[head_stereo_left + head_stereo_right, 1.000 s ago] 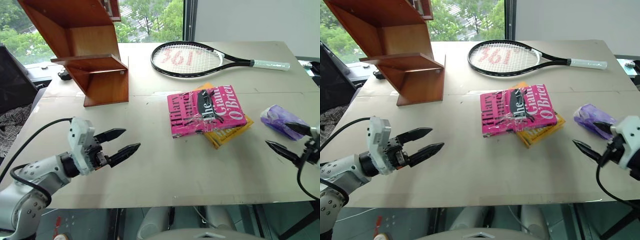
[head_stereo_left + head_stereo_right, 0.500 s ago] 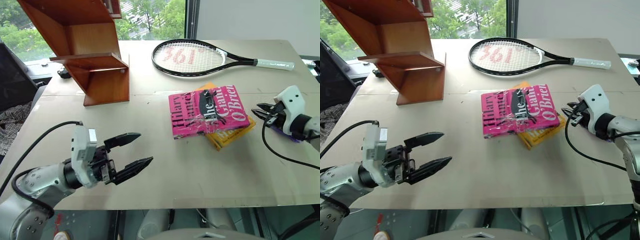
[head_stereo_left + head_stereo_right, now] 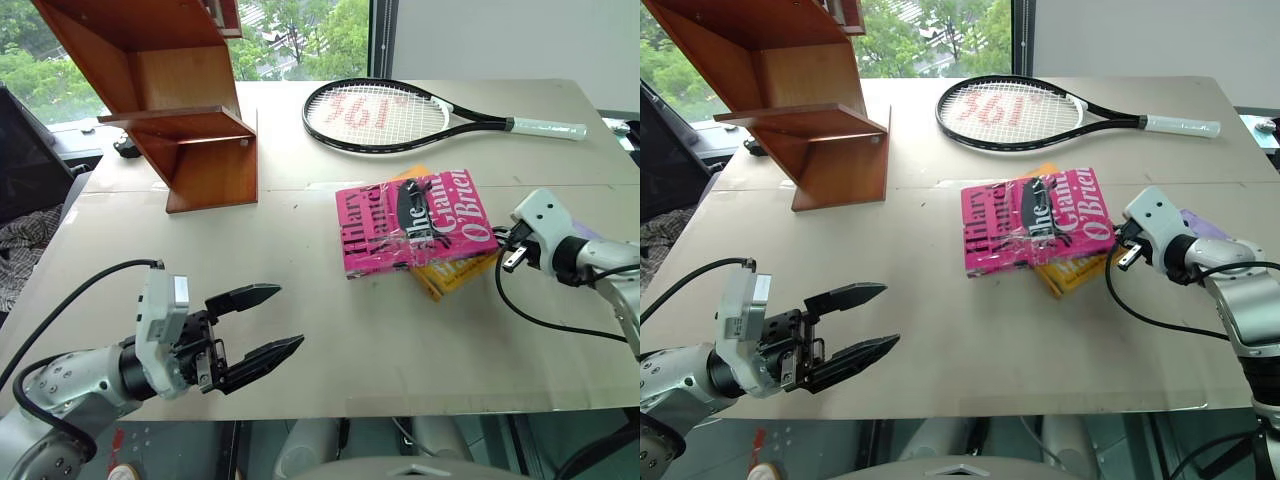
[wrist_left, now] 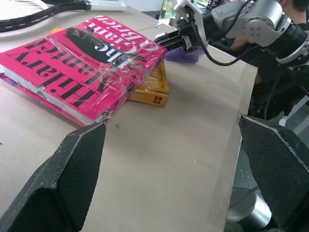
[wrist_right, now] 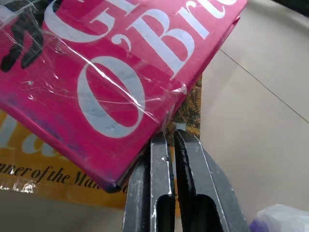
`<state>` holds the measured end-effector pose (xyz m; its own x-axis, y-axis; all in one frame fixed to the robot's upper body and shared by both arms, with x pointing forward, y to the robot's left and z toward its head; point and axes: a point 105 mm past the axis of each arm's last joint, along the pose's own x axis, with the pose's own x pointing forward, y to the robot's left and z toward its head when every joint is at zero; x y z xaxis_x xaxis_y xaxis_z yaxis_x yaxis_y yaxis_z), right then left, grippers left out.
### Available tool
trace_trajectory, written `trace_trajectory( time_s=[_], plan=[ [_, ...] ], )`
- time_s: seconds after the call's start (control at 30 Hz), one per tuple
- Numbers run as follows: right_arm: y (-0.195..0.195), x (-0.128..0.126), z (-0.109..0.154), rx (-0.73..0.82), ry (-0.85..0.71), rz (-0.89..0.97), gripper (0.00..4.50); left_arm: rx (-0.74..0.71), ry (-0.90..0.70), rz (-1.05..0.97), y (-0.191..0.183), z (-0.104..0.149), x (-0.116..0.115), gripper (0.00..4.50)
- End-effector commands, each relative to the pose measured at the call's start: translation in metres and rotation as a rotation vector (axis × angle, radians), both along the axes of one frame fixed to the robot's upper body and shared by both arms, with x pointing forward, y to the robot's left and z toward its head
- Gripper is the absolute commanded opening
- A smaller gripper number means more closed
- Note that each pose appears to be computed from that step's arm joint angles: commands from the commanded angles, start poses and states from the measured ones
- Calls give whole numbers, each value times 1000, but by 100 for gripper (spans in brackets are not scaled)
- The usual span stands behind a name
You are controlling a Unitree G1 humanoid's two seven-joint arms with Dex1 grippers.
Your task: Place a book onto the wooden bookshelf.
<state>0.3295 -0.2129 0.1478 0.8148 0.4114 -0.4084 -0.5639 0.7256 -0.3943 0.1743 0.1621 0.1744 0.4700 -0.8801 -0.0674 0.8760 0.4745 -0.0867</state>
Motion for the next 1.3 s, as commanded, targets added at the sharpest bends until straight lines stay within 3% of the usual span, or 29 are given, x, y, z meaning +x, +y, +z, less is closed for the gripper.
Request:
trace_trajectory(
  time_s=[0.03, 0.2, 0.4, 0.87, 1.17, 1.3],
  plan=[
    [-12, 10, 20, -34, -85, -42, 4, -8, -37, -40, -8, 7, -5, 450],
    [-29, 31, 23, -83, -82, -72, 4, -15, -38, -40, -8, 8, -5, 450],
    [-23, 45, -14, -123, 89, 46, 4, -18, -40, -34, -7, 8, -8, 450],
    [25, 21, -21, -44, 178, 324, 4, -18, -3, 24, 1, -1, -18, 450],
    [53, 0, -24, 25, 178, 368, 4, -29, 17, 58, 7, -6, -16, 450],
    [33, -1, -18, 46, 108, 309, 4, -39, 33, 187, 19, -12, -4, 450]
  ],
)
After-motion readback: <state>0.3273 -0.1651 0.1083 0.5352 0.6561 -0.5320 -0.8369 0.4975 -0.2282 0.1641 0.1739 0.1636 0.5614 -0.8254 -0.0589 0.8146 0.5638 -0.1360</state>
